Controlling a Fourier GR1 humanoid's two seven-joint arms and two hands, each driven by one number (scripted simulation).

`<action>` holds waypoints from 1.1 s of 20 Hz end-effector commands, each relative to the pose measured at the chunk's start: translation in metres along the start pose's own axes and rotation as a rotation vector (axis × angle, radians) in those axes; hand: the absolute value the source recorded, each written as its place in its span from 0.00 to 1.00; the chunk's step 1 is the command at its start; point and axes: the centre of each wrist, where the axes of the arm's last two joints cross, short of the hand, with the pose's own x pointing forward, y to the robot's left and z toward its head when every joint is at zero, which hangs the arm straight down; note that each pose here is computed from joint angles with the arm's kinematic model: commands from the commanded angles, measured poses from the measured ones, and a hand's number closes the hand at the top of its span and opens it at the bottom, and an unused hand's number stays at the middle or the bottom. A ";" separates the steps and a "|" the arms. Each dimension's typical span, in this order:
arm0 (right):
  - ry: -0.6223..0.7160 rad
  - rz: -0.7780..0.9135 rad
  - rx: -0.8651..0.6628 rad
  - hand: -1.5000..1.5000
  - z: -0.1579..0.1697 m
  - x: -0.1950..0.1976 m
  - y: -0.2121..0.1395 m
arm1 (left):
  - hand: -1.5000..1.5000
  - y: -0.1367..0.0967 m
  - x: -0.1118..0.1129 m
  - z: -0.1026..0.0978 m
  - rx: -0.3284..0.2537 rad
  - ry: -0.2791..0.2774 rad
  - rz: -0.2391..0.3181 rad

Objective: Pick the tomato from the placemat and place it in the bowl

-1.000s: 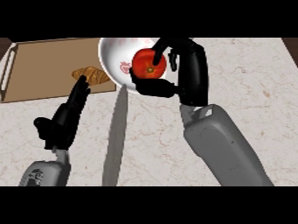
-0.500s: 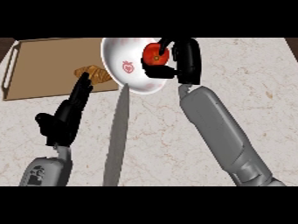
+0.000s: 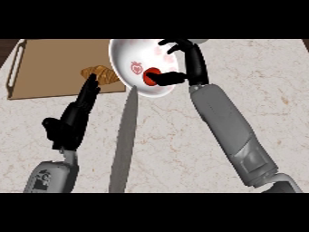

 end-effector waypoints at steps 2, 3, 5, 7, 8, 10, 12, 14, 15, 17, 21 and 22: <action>-0.088 -0.146 -0.030 0.00 0.004 -0.017 -0.006 | 0.50 -0.002 0.002 0.008 -0.021 0.023 0.020; -0.116 -0.206 0.011 0.00 -0.002 -0.011 -0.007 | 0.50 -0.014 -0.007 0.005 0.007 0.019 0.018; -0.144 -0.248 -0.088 0.00 -0.002 -0.015 -0.011 | 0.50 -0.006 -0.007 0.008 -0.008 0.007 -0.005; -0.185 -0.312 -0.164 0.00 -0.002 -0.015 -0.018 | 0.50 0.020 -0.005 0.011 0.015 0.022 -0.002; -0.179 -0.332 -0.179 0.00 0.004 -0.024 -0.021 | 0.50 0.003 -0.003 -0.002 0.030 0.026 0.003; -0.180 -0.367 -0.210 0.00 0.013 -0.036 -0.021 | 0.50 0.010 -0.004 0.002 0.025 0.005 0.010; -0.158 -0.440 -0.213 0.00 0.002 -0.030 -0.030 | 0.50 -0.010 -0.015 0.010 0.035 0.030 0.007; -0.122 -0.491 -0.177 0.00 0.013 -0.045 -0.050 | 0.50 0.014 -0.002 -0.005 0.044 0.036 -0.002; -0.099 -0.510 -0.187 0.00 0.006 -0.038 -0.031 | 0.50 0.001 0.009 -0.001 0.029 0.025 0.000; -0.078 -0.547 -0.160 0.00 0.019 -0.052 -0.038 | 0.50 -0.012 -0.009 0.004 0.021 0.034 0.006; -0.088 -0.655 -0.163 0.00 0.046 -0.084 -0.063 | 0.50 0.005 -0.012 0.009 0.037 0.026 -0.003; -0.095 -0.649 -0.131 0.00 0.049 -0.091 -0.079 | 0.50 0.007 0.001 -0.004 0.035 0.013 -0.001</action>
